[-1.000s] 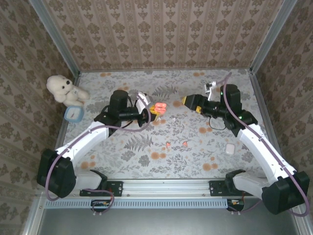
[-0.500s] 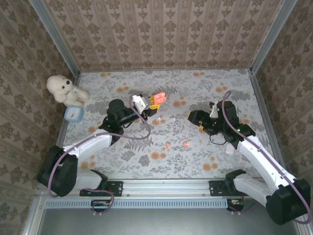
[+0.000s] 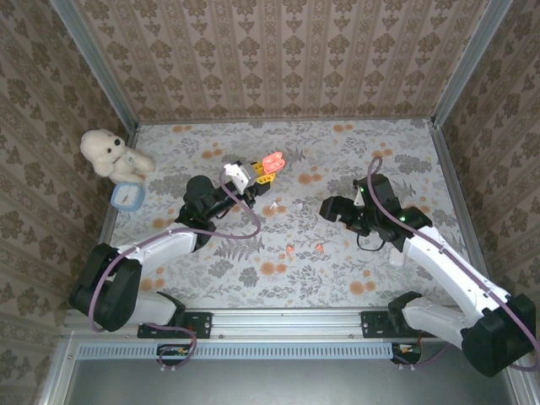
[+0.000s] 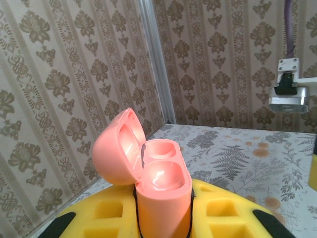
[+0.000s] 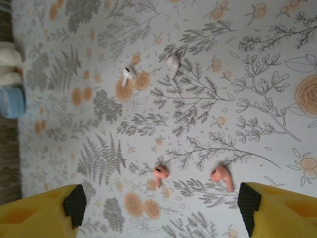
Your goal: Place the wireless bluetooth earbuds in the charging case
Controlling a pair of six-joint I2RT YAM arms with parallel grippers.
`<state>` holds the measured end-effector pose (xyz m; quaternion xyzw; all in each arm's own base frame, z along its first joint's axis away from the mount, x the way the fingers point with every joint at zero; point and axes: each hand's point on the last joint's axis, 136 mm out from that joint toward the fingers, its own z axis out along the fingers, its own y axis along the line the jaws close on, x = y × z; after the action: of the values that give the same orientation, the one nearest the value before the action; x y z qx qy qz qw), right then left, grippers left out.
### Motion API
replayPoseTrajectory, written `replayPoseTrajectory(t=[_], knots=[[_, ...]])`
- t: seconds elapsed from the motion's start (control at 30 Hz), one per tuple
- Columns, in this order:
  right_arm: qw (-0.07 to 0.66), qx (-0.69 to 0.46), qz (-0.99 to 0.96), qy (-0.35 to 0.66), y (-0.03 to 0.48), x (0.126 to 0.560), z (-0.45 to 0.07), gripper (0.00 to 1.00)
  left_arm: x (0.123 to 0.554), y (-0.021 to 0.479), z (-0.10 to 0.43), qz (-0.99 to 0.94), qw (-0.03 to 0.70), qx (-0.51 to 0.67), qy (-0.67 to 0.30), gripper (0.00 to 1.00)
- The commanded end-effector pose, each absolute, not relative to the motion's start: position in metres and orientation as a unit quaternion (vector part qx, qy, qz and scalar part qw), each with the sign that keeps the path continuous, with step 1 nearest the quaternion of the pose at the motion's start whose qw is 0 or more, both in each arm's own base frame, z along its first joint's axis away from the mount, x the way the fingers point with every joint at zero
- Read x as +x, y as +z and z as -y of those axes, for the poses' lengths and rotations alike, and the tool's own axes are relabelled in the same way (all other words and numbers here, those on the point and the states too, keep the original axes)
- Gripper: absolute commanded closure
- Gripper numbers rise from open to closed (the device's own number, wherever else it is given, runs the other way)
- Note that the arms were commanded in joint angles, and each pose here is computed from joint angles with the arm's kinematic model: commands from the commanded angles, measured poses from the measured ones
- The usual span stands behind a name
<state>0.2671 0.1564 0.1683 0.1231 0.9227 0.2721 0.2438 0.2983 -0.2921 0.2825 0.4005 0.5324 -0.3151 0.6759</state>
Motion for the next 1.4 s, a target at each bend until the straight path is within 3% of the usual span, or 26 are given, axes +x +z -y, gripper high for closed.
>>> replayPoseTrajectory(t=[0.0, 0.43, 0.77, 0.97, 1.37], knots=[[0.241, 0.095, -0.945, 0.198, 0.164, 0.262, -0.151, 0.17, 0.308, 0.295, 0.282, -0.525, 0.710, 0.355, -0.309, 1.00], [0.199, 0.064, -0.971, 0.114, 0.117, 0.245, -0.200, 0.20, 0.337, 0.296, 0.241, -0.546, 0.750, 0.239, -0.289, 1.00], [0.146, 0.098, -0.983, 0.060, 0.067, 0.248, -0.254, 0.32, 0.337, 0.294, 0.218, -0.553, 0.762, 0.213, -0.261, 1.00], [0.119, 0.118, -0.986, 0.026, 0.045, 0.246, -0.262, 0.40, 0.337, 0.297, 0.211, -0.550, 0.768, 0.208, -0.255, 1.00], [0.103, 0.144, -0.984, 0.015, 0.022, 0.248, -0.269, 0.45, 0.335, 0.301, 0.209, -0.547, 0.769, 0.204, -0.260, 1.00]])
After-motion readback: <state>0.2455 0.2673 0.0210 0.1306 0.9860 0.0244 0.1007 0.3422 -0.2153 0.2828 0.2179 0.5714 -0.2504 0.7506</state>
